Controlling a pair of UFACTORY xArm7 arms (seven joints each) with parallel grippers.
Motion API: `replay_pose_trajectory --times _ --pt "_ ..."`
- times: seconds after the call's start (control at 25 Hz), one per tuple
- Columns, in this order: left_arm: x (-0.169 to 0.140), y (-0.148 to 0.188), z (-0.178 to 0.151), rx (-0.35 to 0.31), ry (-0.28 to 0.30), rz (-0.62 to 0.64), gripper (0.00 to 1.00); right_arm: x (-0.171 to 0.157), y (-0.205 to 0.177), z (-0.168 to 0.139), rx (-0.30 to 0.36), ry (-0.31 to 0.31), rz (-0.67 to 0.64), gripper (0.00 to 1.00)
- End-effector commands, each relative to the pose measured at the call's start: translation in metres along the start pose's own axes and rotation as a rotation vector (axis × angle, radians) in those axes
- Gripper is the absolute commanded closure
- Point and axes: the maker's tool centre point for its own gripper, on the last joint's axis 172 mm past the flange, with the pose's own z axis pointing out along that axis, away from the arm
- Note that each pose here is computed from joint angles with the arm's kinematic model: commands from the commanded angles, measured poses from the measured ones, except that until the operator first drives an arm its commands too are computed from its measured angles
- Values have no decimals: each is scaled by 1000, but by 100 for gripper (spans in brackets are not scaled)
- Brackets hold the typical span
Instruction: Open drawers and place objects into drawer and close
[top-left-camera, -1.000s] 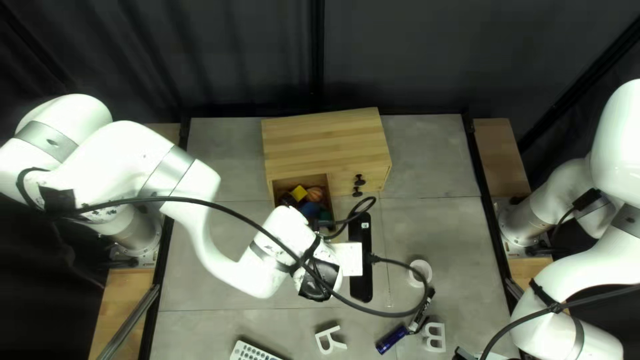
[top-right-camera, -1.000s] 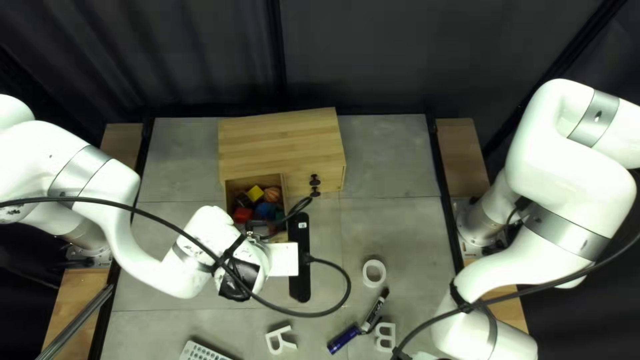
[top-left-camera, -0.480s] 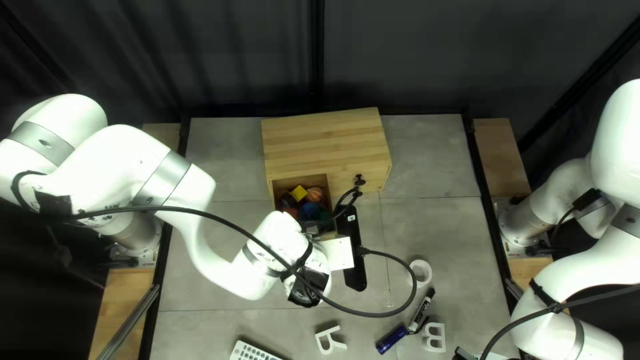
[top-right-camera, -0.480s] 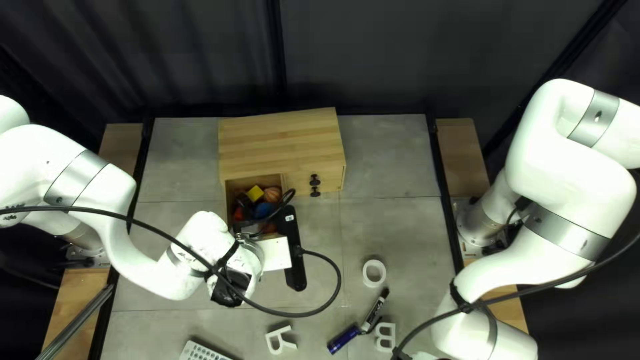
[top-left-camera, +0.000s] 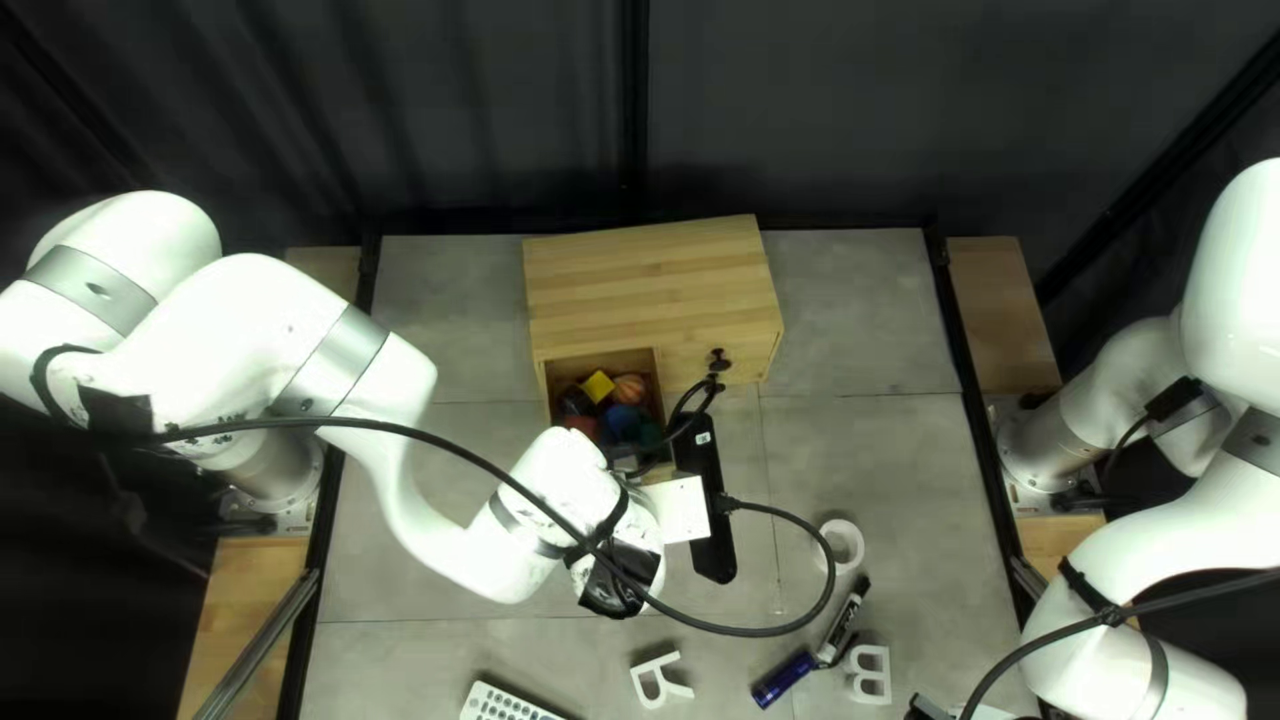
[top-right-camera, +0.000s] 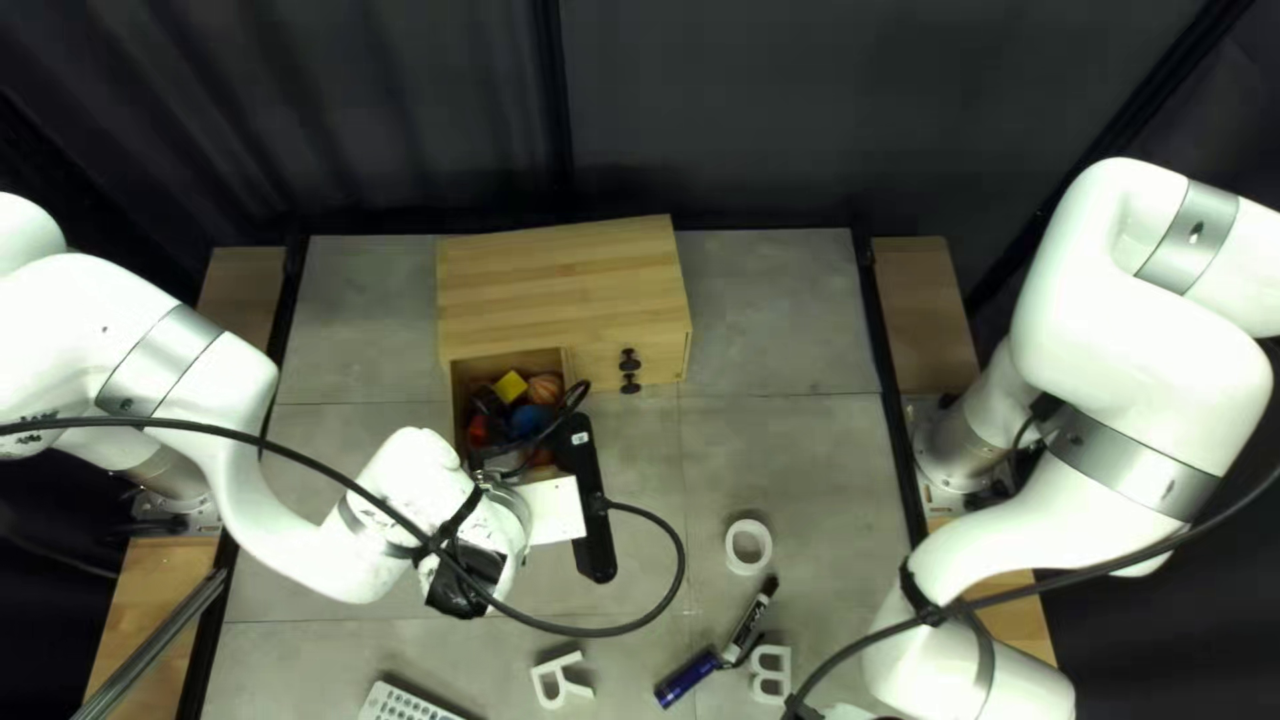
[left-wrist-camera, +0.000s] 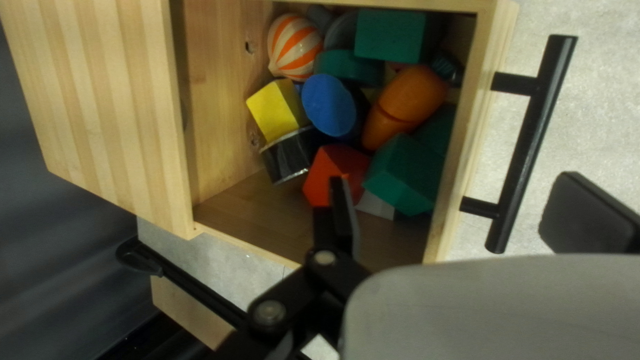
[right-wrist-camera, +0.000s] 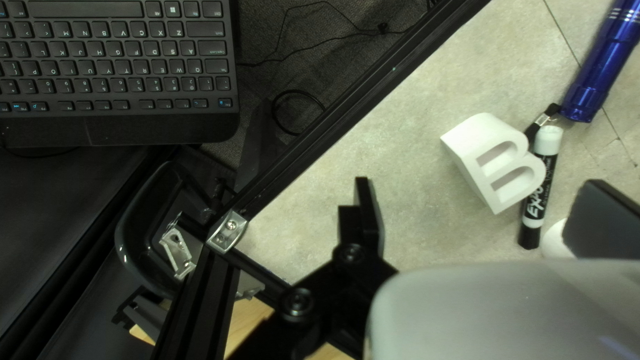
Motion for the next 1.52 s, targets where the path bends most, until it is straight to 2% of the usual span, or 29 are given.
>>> replay_pose_trajectory --times 0.04,1.52 --pt "-4 -3 8 22 3 3 0 0 0 0 0 0 0 0" --pt "-7 -31 12 85 -21 20 0 0 0 0 0 0 0 0"
